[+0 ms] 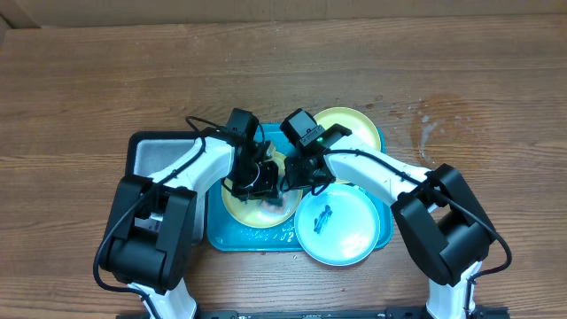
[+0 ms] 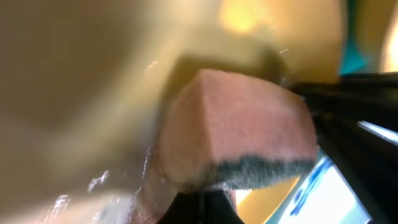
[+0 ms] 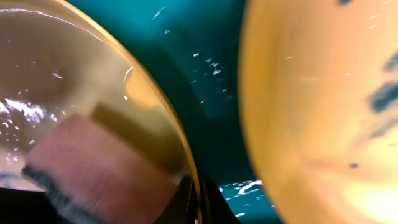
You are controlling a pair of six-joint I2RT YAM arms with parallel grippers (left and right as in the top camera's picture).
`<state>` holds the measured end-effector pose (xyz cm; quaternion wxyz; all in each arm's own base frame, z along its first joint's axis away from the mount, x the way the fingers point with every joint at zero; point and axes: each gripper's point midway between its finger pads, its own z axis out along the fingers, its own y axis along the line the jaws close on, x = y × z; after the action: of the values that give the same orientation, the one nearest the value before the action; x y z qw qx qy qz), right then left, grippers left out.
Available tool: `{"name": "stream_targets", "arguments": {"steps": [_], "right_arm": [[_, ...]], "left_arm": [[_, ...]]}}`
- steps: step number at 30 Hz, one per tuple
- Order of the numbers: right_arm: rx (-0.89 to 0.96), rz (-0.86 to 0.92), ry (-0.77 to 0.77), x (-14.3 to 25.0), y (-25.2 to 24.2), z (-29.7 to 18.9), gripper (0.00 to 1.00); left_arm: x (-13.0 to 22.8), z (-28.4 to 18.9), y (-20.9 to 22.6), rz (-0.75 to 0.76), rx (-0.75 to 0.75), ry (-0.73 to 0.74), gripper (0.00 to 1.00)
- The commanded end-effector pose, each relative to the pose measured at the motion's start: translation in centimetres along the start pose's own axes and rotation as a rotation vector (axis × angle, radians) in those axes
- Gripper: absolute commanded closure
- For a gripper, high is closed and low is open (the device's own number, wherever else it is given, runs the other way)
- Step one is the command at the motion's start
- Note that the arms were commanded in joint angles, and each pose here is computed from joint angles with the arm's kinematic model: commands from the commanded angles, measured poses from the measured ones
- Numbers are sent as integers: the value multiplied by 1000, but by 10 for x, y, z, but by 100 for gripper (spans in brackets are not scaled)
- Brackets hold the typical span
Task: Clean dirty plates on tray and stack at the side
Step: 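Scrub the held yellow plate with the sponge in the left gripper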
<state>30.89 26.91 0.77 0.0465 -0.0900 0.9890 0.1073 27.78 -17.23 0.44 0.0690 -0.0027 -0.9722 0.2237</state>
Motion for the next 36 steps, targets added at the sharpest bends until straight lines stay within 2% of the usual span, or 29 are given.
{"name": "stream_targets", "arguments": {"steps": [1, 13, 19, 25, 32, 36], "right_arm": [[50, -4, -1, 2, -10, 6, 96], [51, -3, 0, 2, -10, 6, 96], [50, -4, 0, 2, -10, 6, 96], [50, -4, 0, 2, -10, 6, 96], [50, -4, -1, 2, -10, 6, 96], [51, -4, 1, 2, -10, 7, 96]], "left_arm": [[21, 1, 76, -141, -331, 49, 96], [21, -37, 144, -332, -702, -56, 96], [27, -53, 160, -411, -834, -95, 96], [26, -46, 153, -430, -782, -96, 96], [30, -36, 142, -689, -694, -145, 95], [24, -35, 137, -660, -664, -147, 96]]}}
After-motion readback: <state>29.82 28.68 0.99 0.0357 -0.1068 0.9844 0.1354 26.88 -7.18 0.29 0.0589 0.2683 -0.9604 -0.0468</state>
